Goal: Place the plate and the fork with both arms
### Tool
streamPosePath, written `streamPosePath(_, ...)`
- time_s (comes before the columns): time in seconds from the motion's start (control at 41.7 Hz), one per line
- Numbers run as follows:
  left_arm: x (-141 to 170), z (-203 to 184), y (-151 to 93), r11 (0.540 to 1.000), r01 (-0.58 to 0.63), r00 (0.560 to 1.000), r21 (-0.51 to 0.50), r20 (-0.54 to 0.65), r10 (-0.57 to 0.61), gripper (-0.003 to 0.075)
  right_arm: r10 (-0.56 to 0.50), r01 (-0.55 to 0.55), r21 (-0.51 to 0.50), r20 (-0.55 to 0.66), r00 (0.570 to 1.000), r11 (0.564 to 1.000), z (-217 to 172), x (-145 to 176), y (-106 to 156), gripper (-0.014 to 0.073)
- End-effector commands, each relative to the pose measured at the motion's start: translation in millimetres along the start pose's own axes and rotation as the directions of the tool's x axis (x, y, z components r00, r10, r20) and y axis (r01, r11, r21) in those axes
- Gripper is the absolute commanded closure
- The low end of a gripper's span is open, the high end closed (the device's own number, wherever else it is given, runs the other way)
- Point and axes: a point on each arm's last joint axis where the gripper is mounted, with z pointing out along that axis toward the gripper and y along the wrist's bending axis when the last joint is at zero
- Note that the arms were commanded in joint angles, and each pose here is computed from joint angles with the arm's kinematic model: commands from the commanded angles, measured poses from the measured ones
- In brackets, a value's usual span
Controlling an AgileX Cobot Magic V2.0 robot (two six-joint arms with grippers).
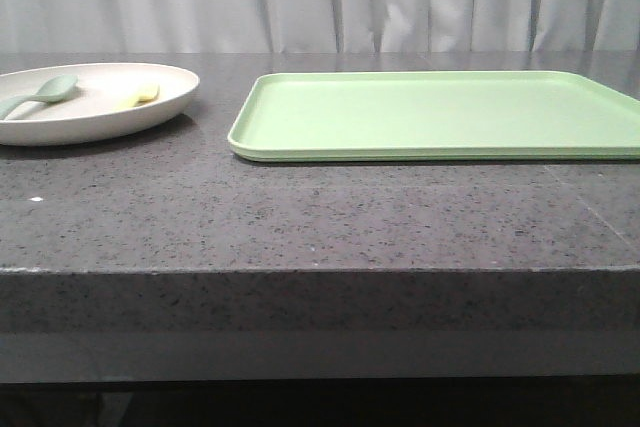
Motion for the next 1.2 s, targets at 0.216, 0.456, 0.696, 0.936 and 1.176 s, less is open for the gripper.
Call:
streamPosePath(0.216, -8.4, -2.2, -0.4, 1.000, 0.004, 0.994, 0.005, 0.107, -0.005, 0.0738, -0.007, 0.008, -0.003, 0.106, 0.994, 1.000, -2.0, -10.2, 0.4, 0.0662)
streamPosePath(0.456, -8.4, -2.2, -0.4, 1.000, 0.004, 0.994, 0.005, 0.107, -0.005, 0.0738, -0.007, 0.008, -0.003, 0.106, 0.994, 1.000, -2.0, -10.2, 0.4, 0.0662)
streamPosePath(0.696, -18.0, -3.5, -0.8, 1.000, 0.004, 0.987, 0.008, 0.162, -0.005, 0.0738, -0.002, 0.002, -0.004, 0.147, 0.989, 1.000, -2.7, -16.8, 0.6, 0.0662)
streamPosePath(0.936, -75.3, -17.0, -3.2, 0.999, 0.034, 0.963, 0.020, 0.265, -0.038, 0.0738, 0.000, 0.001, -0.008, 0.146, 0.989, 1.000, -13.5, -66.4, 3.5, 0.0662)
streamPosePath(1.176, -142.5, -26.6, -6.7, 0.999, 0.033, 0.975, 0.022, 0.217, -0.037, 0.0738, -0.015, 0.015, -0.004, 0.075, 0.997, 1.000, -23.6, -121.4, 6.2, 0.0662)
